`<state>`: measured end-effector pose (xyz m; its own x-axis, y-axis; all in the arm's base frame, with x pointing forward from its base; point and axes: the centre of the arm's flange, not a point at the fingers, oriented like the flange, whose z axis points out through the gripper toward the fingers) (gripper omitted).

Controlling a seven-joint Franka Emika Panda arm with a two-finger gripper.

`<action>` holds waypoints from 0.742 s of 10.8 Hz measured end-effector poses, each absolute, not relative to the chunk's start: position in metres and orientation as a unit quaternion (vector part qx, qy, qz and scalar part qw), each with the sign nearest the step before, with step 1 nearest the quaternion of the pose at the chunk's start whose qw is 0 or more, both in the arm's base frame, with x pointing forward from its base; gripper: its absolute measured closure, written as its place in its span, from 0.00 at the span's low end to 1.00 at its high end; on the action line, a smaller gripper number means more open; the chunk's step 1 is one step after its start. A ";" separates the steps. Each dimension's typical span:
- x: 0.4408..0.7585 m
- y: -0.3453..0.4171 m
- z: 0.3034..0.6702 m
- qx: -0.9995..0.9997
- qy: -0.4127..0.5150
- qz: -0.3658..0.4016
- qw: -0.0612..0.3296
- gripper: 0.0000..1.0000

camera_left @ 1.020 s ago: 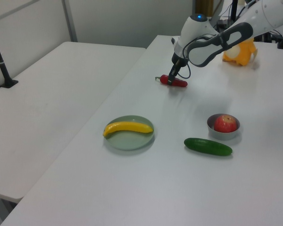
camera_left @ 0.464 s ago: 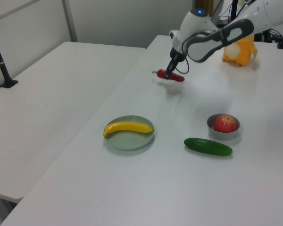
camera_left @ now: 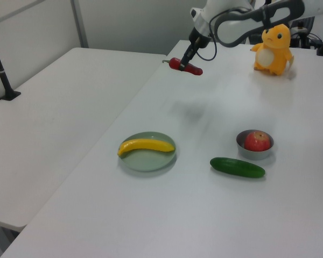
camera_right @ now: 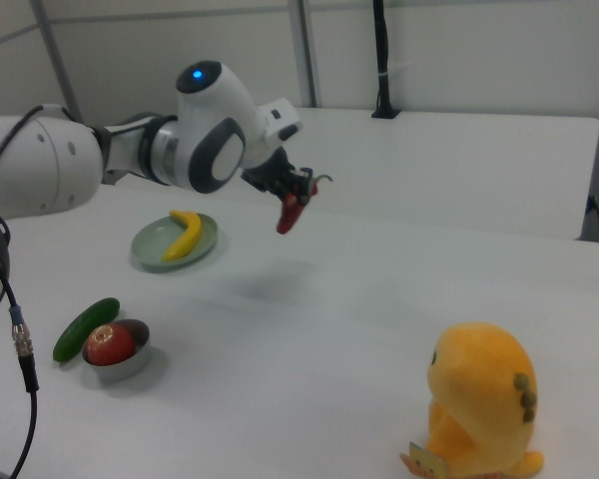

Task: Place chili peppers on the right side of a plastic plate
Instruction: 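Lift the chili pepper and carry it beside the green plate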

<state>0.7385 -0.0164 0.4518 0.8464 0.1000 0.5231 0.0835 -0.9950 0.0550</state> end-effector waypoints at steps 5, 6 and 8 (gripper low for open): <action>0.728 0.096 0.449 0.961 0.087 0.260 -0.042 0.58; 0.726 0.110 0.441 0.962 0.087 0.253 -0.049 0.58; 0.725 0.125 0.416 0.967 0.081 0.234 -0.056 0.58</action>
